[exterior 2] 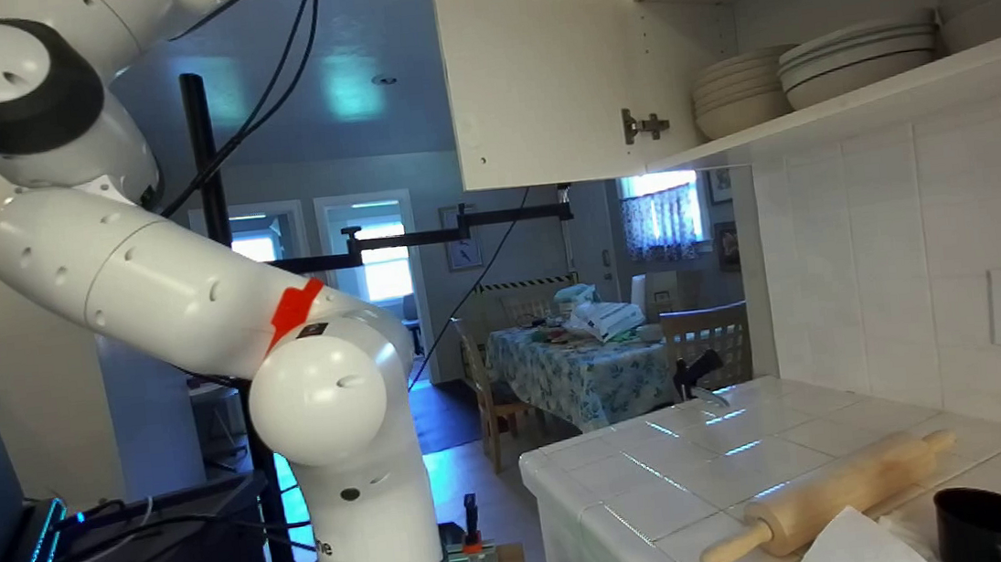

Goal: Close the cabinet door

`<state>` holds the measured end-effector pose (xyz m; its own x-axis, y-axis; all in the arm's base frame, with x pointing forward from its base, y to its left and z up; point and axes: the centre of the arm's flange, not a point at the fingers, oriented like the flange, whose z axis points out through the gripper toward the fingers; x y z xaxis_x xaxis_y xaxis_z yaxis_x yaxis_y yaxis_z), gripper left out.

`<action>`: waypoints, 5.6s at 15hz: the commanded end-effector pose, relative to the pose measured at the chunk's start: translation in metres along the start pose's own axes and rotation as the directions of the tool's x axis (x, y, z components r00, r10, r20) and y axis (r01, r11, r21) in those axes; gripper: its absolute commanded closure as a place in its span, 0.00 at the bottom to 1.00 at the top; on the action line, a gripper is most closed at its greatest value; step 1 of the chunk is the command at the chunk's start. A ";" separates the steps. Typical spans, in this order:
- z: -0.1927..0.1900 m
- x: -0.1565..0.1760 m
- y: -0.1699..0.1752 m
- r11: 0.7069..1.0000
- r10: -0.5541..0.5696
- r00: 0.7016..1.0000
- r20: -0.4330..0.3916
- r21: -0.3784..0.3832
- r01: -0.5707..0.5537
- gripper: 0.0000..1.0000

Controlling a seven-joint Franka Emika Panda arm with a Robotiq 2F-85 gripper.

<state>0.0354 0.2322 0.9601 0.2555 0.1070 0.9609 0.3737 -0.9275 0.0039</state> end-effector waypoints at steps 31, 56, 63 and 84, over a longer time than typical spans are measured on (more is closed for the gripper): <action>0.027 -0.011 0.155 0.987 -0.071 0.977 -0.199 -0.157 0.039 0.00; 0.088 -0.012 0.232 0.973 0.033 0.979 -0.202 -0.216 -0.078 0.00; 0.111 -0.012 0.258 0.973 0.054 0.981 -0.189 -0.211 -0.094 0.00; 0.168 -0.003 0.311 0.983 0.175 0.974 -0.145 -0.032 -0.182 0.00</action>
<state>0.2883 0.0136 0.9002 0.1642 -0.1075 0.9806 0.2402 -0.9598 -0.1454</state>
